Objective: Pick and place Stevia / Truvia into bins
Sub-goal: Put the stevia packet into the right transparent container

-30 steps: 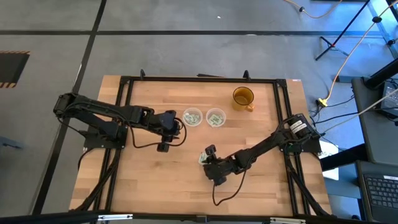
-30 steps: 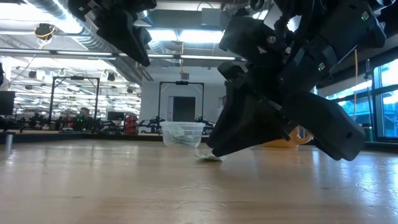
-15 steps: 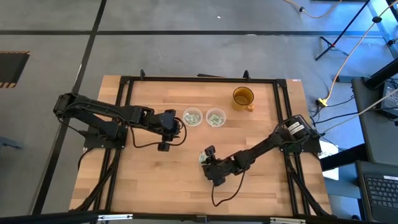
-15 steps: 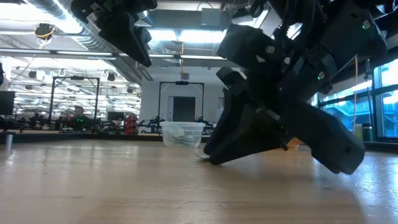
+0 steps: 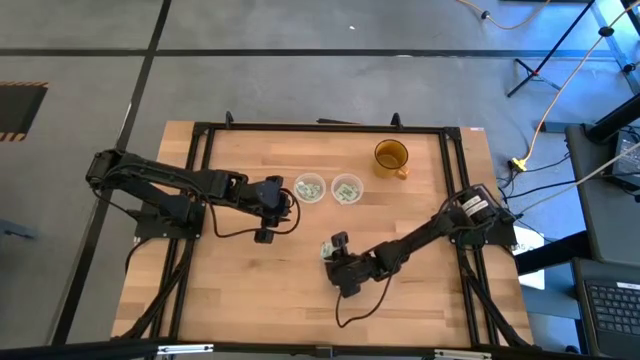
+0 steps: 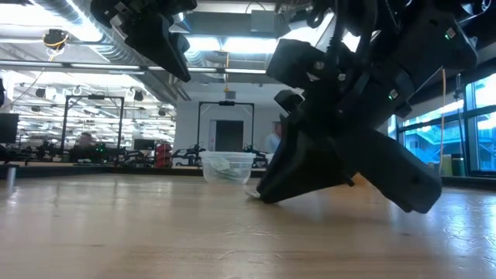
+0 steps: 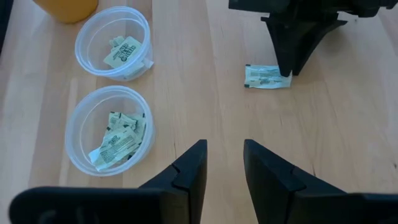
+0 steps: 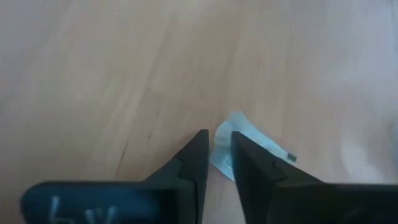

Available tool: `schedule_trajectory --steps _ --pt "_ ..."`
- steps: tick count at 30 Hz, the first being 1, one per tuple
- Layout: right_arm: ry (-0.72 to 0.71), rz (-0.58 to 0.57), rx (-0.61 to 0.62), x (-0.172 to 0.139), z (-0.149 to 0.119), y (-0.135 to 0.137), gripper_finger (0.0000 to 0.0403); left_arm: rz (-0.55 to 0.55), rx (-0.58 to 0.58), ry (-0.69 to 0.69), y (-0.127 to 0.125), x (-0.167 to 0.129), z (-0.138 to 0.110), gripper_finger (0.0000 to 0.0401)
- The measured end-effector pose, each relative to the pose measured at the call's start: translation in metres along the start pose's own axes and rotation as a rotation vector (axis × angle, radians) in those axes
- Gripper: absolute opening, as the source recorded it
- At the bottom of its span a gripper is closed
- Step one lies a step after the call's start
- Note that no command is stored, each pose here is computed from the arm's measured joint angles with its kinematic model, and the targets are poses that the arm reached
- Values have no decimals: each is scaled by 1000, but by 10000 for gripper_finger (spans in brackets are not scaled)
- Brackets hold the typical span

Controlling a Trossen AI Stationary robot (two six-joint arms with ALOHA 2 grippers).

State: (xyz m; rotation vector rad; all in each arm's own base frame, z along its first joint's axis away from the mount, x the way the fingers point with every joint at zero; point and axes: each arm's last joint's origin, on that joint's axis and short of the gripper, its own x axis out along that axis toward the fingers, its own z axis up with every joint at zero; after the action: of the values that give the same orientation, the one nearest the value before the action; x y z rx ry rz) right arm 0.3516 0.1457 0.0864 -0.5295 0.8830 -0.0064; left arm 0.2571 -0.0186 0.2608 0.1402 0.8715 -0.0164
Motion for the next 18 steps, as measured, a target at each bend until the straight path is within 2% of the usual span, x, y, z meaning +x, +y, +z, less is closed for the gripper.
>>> schedule_trajectory --steps 7,14,18 --pt "12 37 34 2 -2 -2 8 0 0 0 0 0 0 101" --pt "18 99 121 3 -2 -6 4 0 0 0 0 0 0 99" --pt "31 169 239 6 -3 -13 11 0 0 0 0 0 0 99"
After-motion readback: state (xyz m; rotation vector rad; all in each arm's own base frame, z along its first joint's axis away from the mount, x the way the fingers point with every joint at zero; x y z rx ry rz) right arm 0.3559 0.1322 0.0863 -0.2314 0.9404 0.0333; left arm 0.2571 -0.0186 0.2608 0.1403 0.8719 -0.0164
